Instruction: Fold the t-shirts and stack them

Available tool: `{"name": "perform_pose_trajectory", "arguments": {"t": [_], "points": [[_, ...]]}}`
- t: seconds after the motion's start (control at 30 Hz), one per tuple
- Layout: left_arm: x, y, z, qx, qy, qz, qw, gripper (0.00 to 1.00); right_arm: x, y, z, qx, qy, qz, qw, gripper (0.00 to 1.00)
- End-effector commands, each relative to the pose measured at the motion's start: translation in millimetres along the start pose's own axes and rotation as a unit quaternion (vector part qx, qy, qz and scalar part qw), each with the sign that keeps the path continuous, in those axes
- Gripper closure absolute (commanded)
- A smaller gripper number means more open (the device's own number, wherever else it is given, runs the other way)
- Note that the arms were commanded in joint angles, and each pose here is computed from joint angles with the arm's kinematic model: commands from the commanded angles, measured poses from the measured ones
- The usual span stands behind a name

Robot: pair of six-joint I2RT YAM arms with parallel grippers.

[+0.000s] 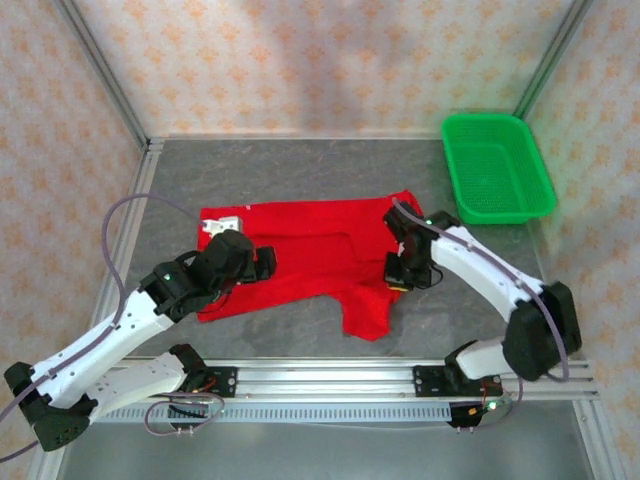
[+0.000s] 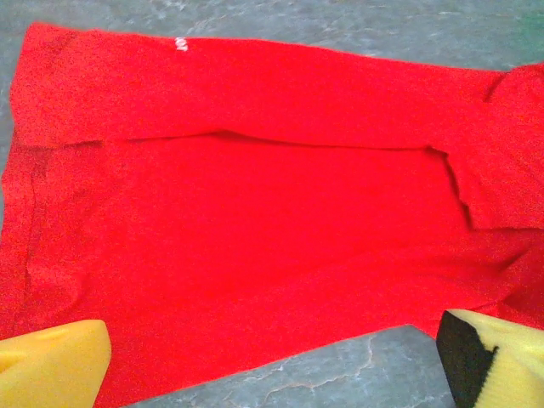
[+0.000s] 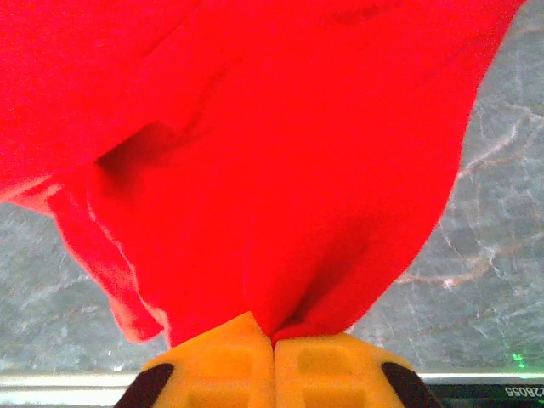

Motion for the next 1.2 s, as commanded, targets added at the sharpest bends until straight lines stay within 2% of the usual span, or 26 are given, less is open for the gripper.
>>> {"name": "perform_pose_trajectory", "arguments": {"t": [0.0, 0.07, 0.17, 0.3, 0.43, 0.6, 0.73, 0.9, 1.17], "points": [[-17.5, 18.4, 16.6, 0.037, 0.021, -0.056, 0.998, 0.00, -13.2, 31.9, -43.3, 0.023, -0.021, -0.026, 0.999, 0.88], [-26.3, 27.2, 24.5, 0.054, 0.040, -0.070, 0.995, 0.00, -19.0, 56.3, -62.6, 0.035, -0.018, -0.087, 0.995, 0.80], [-34.2, 35.2, 30.1, 0.064, 0.062, -0.084, 0.993, 0.00, -20.3, 75.0, -75.6, 0.040, -0.016, -0.141, 0.989, 0.66], [-35.4, 31.2, 28.8, 0.051, 0.077, -0.073, 0.993, 0.00, 0.1, 59.7, -60.4, 0.038, -0.050, -0.127, 0.990, 0.53], [-34.2, 23.0, 26.6, 0.047, 0.076, -0.034, 0.995, 0.00, 19.5, 20.6, -21.9, 0.033, -0.070, -0.078, 0.994, 0.42], [-27.0, 10.8, 22.4, 0.039, 0.065, 0.016, 0.997, 0.00, 16.7, -29.8, 24.4, -0.021, -0.071, -0.031, 0.997, 0.40], [-23.2, 4.0, 23.4, 0.033, 0.058, 0.042, 0.997, 0.00, -6.3, -48.5, 48.2, -0.062, -0.078, -0.079, 0.992, 0.43], [-24.1, 5.3, 27.3, 0.038, 0.065, 0.046, 0.996, 0.00, -34.5, -35.0, 44.7, -0.037, -0.079, -0.187, 0.978, 0.48], [-22.1, 12.2, 35.2, 0.055, 0.062, 0.056, 0.995, 0.00, -59.3, -22.5, 22.8, 0.005, -0.099, -0.211, 0.972, 0.52]]}}
Point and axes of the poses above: each hand's point on the last joint's axis, 136 mm out from that joint toward the fingers, its own x axis back along the fingers, its own y axis along the line the jaws close on, z = x × y, the point moved 9 cm from there along x, back along the fingers
